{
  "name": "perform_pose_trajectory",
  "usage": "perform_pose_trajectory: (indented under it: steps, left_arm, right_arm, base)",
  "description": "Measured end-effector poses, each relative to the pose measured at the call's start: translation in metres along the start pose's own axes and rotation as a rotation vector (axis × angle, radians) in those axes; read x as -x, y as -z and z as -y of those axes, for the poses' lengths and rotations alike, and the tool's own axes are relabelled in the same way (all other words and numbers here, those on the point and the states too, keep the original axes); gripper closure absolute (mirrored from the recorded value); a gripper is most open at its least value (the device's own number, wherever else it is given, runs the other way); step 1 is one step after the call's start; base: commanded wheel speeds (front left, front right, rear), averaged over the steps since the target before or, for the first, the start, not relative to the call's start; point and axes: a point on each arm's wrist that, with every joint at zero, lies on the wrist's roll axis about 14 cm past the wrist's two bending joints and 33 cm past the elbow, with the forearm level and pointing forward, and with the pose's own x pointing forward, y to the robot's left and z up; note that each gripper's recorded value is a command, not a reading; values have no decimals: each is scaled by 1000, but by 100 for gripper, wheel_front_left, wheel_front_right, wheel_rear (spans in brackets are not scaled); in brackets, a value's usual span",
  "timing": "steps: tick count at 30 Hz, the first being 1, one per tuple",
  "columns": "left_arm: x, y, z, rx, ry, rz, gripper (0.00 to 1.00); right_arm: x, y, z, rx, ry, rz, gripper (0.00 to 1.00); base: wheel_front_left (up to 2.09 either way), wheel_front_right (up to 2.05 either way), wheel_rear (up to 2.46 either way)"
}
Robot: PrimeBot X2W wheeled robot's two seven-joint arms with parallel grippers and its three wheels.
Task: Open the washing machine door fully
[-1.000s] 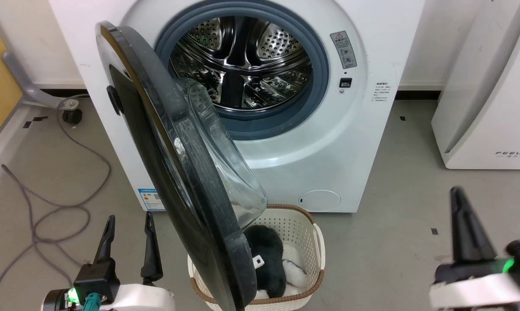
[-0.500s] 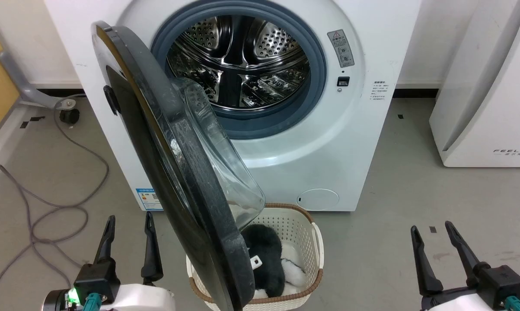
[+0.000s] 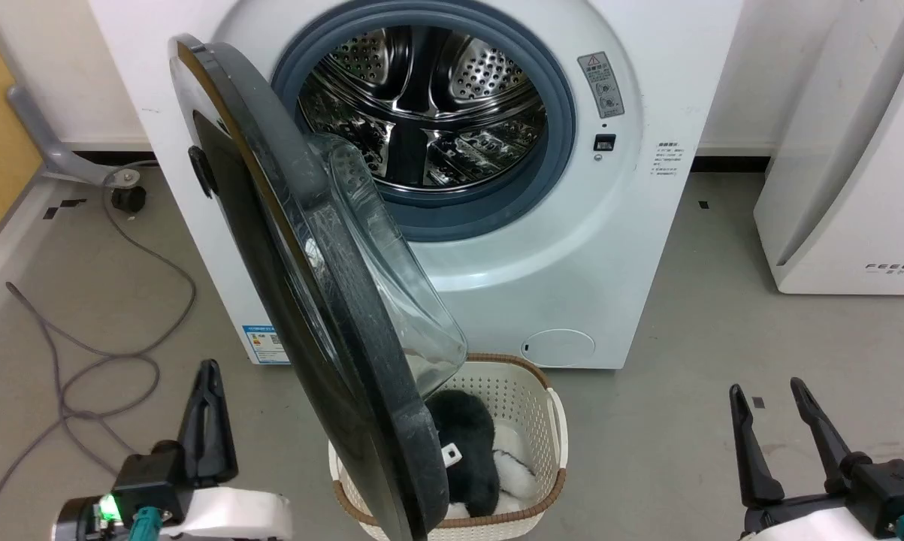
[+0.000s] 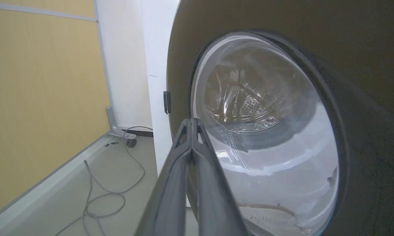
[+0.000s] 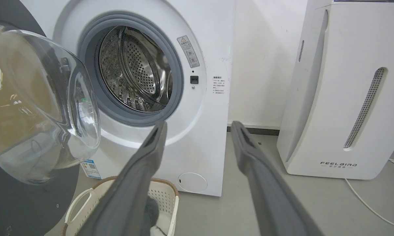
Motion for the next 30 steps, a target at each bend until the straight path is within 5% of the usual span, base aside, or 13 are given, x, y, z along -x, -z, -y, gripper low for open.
perform_pose_trajectory:
  steps: [13,30]
  left_arm:
    - [-13,-102,6,-3,27,325,100]
    - [9,-170,97,109,341,537,100]
  right_arm:
    - [-1,-7,-3,-1,-8,23,0]
    - [-1,-5,-5,-2,-14,17,0]
  base:
    - [0,0,0]
    - [0,0,0]
